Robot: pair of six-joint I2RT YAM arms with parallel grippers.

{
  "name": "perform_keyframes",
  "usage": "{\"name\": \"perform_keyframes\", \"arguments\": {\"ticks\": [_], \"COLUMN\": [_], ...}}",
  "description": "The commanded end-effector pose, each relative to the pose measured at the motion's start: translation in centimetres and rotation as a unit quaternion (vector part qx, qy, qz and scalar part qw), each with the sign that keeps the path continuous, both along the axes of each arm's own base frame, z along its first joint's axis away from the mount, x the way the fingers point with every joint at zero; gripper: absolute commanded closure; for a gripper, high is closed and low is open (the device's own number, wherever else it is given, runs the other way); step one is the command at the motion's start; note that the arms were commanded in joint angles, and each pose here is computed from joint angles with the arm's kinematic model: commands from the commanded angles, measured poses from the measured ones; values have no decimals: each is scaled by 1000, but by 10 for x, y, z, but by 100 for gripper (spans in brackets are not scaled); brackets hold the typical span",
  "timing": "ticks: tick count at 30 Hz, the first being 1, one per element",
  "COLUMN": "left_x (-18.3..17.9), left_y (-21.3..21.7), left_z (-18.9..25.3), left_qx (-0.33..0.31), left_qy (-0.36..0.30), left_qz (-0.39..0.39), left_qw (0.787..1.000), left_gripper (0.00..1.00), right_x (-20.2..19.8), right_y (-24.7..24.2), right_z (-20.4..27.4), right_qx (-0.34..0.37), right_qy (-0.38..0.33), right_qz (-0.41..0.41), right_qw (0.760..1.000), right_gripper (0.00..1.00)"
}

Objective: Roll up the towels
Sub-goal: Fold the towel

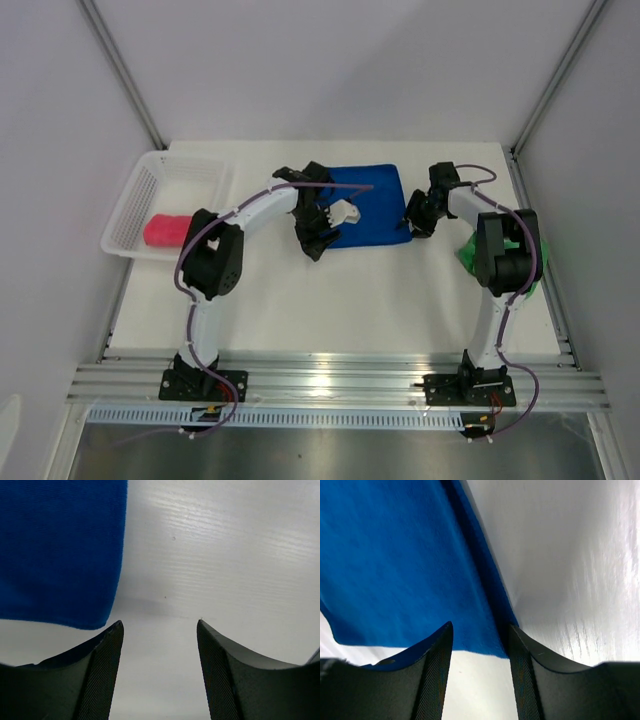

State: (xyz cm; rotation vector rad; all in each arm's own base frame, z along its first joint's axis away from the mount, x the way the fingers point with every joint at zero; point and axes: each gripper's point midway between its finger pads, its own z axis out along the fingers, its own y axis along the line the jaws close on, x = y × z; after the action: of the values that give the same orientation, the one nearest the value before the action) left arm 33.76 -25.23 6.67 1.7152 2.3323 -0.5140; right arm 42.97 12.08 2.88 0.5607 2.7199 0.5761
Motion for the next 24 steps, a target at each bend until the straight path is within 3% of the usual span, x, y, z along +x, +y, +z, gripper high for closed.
{"name": "perform_keyframes", "arguments": {"ticks": [1, 6, 11, 17, 24], "left_x": [8, 17, 25, 33, 22], "left_y": [-6, 3, 13, 19, 17], "left_z": [2, -18, -29, -36, -41], "left_qx": [-2, 34, 63, 83, 73], "left_qy": [-67, -98, -121, -138, -112], "left_qz": [-50, -49, -44, -46, -44], "left_qw": [996, 993, 990, 986, 990], "left_gripper": [36, 37, 41, 54, 80], "right_x": [-9, -27, -26, -23, -37], "right_y": [3, -7, -14, -20, -17], "right_z": [9, -7, 6, 27, 22], "right_qx": [0, -15, -29, -51, -50], "right_qy": [-14, 11, -4, -17, -5], "right_qz": [21, 11, 5, 5, 8], "right_qw": [1000, 1000, 1000, 999, 999], "right_gripper": [50, 50, 50, 50, 48]}}
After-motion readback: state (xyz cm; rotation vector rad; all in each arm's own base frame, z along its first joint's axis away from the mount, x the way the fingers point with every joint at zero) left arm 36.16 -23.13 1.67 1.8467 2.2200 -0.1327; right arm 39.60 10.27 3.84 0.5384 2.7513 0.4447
